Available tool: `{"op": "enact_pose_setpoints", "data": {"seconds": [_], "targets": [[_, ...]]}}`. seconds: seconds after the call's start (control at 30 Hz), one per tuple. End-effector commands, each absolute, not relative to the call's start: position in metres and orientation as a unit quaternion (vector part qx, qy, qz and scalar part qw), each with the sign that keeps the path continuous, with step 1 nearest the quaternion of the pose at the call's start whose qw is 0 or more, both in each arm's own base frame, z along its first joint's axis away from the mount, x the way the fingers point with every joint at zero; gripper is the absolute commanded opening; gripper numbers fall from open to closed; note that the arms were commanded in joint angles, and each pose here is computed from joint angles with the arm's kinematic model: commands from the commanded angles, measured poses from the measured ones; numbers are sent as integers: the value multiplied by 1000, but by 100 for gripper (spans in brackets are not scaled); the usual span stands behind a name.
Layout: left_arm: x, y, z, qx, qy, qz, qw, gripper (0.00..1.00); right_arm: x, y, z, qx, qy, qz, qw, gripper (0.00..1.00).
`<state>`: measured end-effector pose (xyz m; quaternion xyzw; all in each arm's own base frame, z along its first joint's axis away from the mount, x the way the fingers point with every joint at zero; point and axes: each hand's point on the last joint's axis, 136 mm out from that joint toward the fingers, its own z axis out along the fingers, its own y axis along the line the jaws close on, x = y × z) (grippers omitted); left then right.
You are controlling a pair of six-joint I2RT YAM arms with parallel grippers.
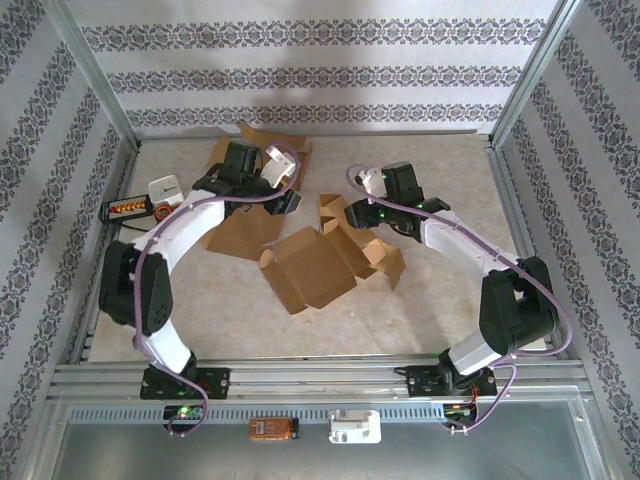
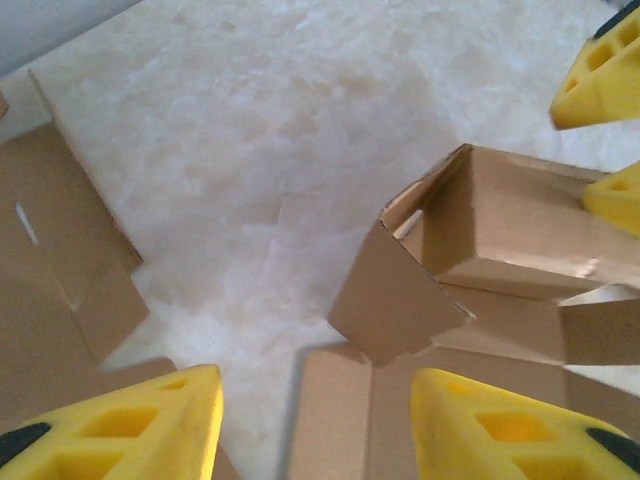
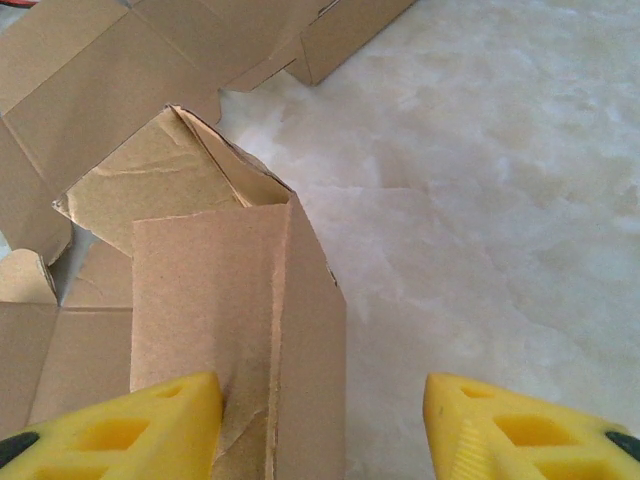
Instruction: Fold the paper box
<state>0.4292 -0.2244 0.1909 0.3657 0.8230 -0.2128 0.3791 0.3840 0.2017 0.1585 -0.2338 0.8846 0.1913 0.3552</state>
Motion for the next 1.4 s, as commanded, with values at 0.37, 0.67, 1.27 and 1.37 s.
{"op": "enact_pose_setpoints", "data": {"seconds": [0.37,0.67,1.27,1.37], "targets": [[432,-267,134,581,723,-210,309,44,367,203,139,-247,900,195,303,57],[435,-291,114,594,717,-186,314,42,369,205,141,-243,899,201,305,58],[421,-326,115,591,683,-265,337,42,374,212,145,-247,893,221,305,59],[423,-325,113,594,682,-260,338,47,377,212,149,-242,890,233,309,59]]}}
